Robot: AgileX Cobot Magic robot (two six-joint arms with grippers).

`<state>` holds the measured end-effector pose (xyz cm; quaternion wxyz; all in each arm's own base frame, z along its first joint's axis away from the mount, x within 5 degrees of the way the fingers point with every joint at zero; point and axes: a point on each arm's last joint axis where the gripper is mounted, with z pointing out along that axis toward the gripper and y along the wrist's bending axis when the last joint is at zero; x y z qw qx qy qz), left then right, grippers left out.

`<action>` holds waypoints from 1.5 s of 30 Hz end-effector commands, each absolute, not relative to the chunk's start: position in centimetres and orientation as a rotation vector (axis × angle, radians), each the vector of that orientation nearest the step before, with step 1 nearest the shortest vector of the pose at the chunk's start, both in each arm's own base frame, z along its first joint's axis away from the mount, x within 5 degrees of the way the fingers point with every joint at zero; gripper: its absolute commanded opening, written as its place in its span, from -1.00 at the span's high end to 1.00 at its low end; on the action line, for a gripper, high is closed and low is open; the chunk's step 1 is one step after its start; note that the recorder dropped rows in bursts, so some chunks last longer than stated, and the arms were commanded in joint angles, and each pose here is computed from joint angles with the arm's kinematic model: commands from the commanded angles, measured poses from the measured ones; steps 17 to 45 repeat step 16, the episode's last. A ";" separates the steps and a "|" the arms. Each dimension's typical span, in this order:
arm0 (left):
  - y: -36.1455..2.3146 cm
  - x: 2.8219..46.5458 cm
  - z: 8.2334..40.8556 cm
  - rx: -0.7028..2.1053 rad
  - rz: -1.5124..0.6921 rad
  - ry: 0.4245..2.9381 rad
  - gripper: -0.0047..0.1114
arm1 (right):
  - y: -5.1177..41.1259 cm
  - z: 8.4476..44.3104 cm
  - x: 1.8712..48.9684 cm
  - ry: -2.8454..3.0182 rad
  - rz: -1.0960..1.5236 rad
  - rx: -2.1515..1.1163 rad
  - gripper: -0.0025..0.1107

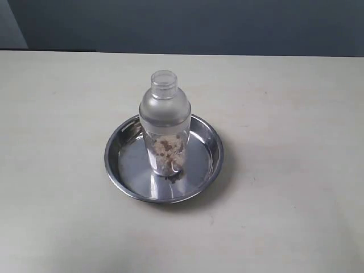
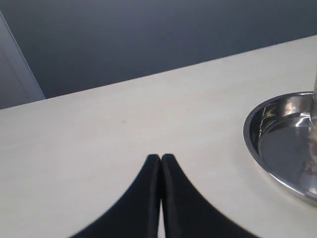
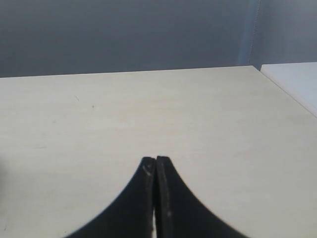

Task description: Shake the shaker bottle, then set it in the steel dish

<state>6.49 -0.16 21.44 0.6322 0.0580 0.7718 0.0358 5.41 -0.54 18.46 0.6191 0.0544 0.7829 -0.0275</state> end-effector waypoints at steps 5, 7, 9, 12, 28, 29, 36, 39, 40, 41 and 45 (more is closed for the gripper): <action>0.3 5.7 21.6 0.215 0.239 1.699 0.92 | -0.6 18.6 5.4 1.783 -0.068 0.126 0.97; 0.3 5.6 21.2 0.216 0.239 1.745 0.92 | -0.6 18.6 5.4 1.783 -0.068 0.126 0.97; 0.4 5.4 20.5 0.218 0.237 1.827 0.92 | -0.6 18.6 5.4 1.783 -0.068 0.126 0.97; 0.4 5.6 19.1 0.219 0.228 1.854 0.92 | -0.6 18.6 5.4 1.783 -0.068 0.126 0.97; 0.3 5.9 18.9 0.197 0.206 1.764 0.92 | -0.6 18.6 5.4 1.783 -0.068 0.126 0.97; 0.3 5.9 18.9 0.197 0.206 1.764 0.92 | -0.6 18.6 5.4 1.783 -0.068 0.126 0.97; 0.3 5.9 18.9 0.197 0.206 1.764 0.92 | -0.6 18.6 5.4 1.783 -0.068 0.126 0.97; 0.3 5.9 18.9 0.197 0.206 1.764 0.92 | -0.6 18.6 5.4 1.783 -0.068 0.126 0.97; 0.3 5.9 18.9 0.197 0.206 1.764 0.92 | -0.6 18.6 5.4 1.783 -0.068 0.126 0.97; 0.3 5.9 18.9 0.197 0.206 1.764 0.92 | -0.6 18.6 5.4 1.783 -0.068 0.126 0.97; 0.3 5.9 18.9 0.197 0.206 1.764 0.92 | -0.6 18.6 5.4 1.783 -0.068 0.126 0.97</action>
